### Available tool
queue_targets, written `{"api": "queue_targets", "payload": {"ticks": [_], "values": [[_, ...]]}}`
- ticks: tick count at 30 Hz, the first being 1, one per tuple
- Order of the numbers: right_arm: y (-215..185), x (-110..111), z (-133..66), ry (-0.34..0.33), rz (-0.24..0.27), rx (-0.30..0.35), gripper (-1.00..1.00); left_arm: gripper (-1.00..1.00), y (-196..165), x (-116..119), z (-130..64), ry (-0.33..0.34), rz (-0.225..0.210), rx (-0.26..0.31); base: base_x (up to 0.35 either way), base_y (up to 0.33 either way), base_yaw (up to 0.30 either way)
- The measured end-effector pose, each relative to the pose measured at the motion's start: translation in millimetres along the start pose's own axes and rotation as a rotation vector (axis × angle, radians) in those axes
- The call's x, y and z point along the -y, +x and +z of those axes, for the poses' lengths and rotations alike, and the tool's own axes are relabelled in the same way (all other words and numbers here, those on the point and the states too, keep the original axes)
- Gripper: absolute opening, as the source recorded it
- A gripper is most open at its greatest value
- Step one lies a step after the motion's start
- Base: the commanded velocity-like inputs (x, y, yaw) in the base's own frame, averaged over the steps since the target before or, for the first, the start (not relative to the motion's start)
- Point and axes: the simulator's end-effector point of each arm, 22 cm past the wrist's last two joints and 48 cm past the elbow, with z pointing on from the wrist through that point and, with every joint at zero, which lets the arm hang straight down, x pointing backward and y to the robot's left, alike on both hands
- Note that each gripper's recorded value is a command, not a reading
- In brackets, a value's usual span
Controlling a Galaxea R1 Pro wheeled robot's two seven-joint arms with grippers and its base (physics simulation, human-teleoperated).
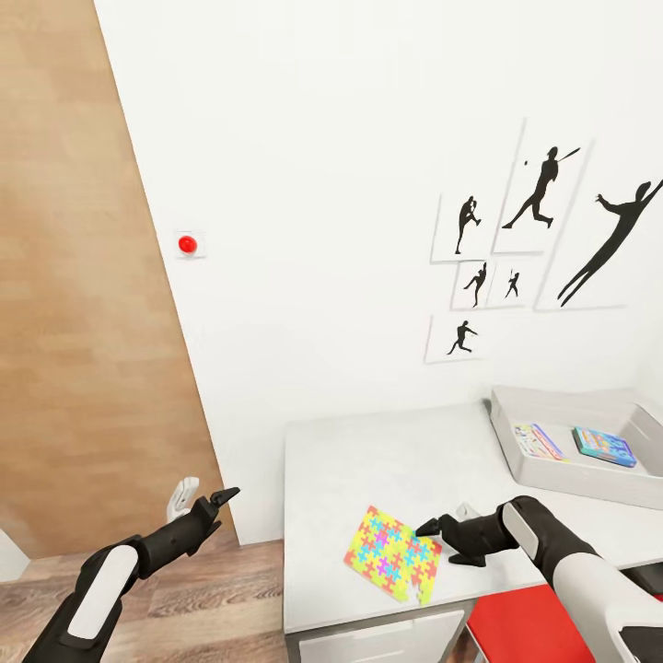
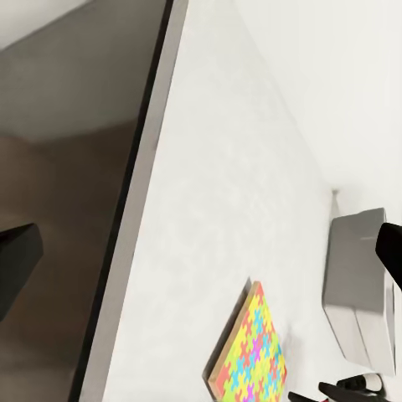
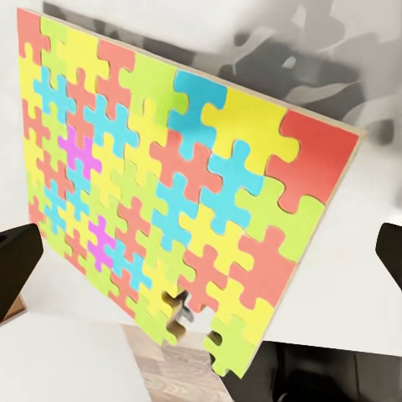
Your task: Put all the toys in the child's room - the three board games (two on the bed and one on the table), the two jigsaw puzzles on the table, and the tennis ball on the table - inside the toy box on the table in the child's room.
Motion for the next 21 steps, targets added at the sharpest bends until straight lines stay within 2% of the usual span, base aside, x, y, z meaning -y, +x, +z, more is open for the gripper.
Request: {"api": "queue_targets", "payload": {"ticks": [10,21], "values": [[0.5,0.8,0.5,0.005,-0.001,-0.001,1.0,1.0,0.1,-0.2,-0.1,0.0,0.0,0.0,0.0,0.0,0.057],[2.3,-0.1,0.8,0.002,0.0,-0.009,1.0,1.0,0.1,-0.3,-0.2,0.0,0.0,0.0,0.0,0.0,0.228]]}}
